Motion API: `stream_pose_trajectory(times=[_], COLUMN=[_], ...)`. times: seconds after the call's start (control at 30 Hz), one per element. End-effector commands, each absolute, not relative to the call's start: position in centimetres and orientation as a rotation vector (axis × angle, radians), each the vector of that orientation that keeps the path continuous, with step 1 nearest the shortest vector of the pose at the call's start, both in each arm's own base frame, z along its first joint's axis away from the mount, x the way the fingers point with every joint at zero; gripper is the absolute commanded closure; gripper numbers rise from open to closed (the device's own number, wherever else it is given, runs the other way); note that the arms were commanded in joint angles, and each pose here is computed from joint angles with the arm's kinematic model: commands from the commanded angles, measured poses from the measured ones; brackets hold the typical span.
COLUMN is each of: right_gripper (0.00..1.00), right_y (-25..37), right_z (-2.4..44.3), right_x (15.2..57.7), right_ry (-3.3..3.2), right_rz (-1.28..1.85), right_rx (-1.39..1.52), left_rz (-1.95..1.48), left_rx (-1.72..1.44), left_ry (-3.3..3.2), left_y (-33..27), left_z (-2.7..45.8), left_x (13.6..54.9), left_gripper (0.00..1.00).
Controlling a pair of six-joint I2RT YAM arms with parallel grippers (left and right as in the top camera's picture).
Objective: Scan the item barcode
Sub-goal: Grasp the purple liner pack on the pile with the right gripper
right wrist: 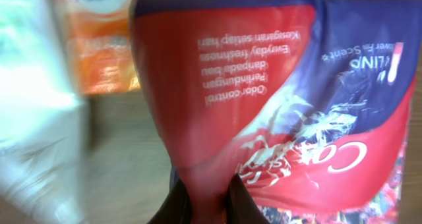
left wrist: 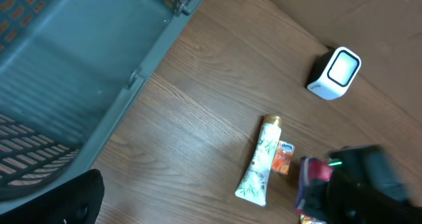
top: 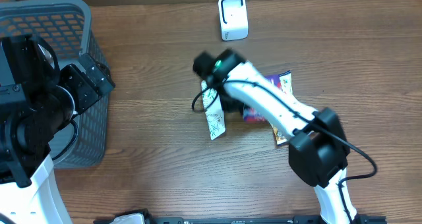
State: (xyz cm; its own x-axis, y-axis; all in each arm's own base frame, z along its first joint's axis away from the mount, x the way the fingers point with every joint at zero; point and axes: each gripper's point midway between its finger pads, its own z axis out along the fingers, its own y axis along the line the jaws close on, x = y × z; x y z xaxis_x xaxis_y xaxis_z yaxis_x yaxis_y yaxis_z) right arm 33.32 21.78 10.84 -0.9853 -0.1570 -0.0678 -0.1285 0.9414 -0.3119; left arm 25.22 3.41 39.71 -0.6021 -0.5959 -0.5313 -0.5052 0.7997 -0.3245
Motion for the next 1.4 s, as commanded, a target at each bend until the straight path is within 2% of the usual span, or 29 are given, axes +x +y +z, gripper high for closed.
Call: stream_pose_trajectory(times=[0.0,0.13,0.23,0.47,0.57,0.63,0.73,0.87,0.97,1.1,1.17,1.37], right_gripper=[0.96,0.96,0.96,0.96,0.96,0.96,0.96,0.94,0.83,0.73,0.62,0.34], right_y=[25.0,27.1,26.6,22.4,20.7,19.8,18.4,15.0,11.9,7.3,5.7,4.3], right_z=[15.1,17.3,18.3,17.8,16.4,15.3,13.4,10.3,8.8,8.2,9.5,14.1], right_x=[33.6,33.2,33.6,35.6,36.5,36.7,36.5,36.5,36.8,37.2,37.9,39.8], right_ry=[3.094,3.113,3.084,3.012,2.957,2.858,2.789,2.874,2.993,3.156,3.169,3.109], right_rz=[0.042,0.625,0.957,1.353,1.515,1.745,1.868,1.703,1.460,0.985,0.803,0.651], right_rx=[-0.338,-0.492,-0.484,-0.287,-0.144,0.000,0.130,0.232,0.312,0.408,0.405,0.350], left_rz=[-0.189,-0.190,-0.189,-0.189,-0.189,-0.189,-0.190,-0.189,-0.190,-0.189,-0.190,-0.189], left_rx=[-0.840,-0.840,-0.840,-0.840,-0.840,-0.840,-0.840,-0.840,-0.840,-0.840,-0.840,-0.840], left_ry=[2.328,2.328,2.328,2.328,2.328,2.328,2.329,2.328,2.329,2.329,2.329,2.329], left_y=[3.7,3.7,3.7,3.7,3.7,3.7,3.7,3.7,3.7,3.7,3.7,3.7], left_z=[39.8,39.8,39.8,39.8,39.8,39.8,39.8,39.8,39.8,39.8,39.8,39.8], left_x=[25.3,25.3,25.3,25.3,25.3,25.3,25.3,25.3,25.3,25.3,25.3,25.3], left_gripper=[0.00,0.00,0.00,0.00,0.00,0.00,0.00,0.00,0.00,0.00,0.00,0.00])
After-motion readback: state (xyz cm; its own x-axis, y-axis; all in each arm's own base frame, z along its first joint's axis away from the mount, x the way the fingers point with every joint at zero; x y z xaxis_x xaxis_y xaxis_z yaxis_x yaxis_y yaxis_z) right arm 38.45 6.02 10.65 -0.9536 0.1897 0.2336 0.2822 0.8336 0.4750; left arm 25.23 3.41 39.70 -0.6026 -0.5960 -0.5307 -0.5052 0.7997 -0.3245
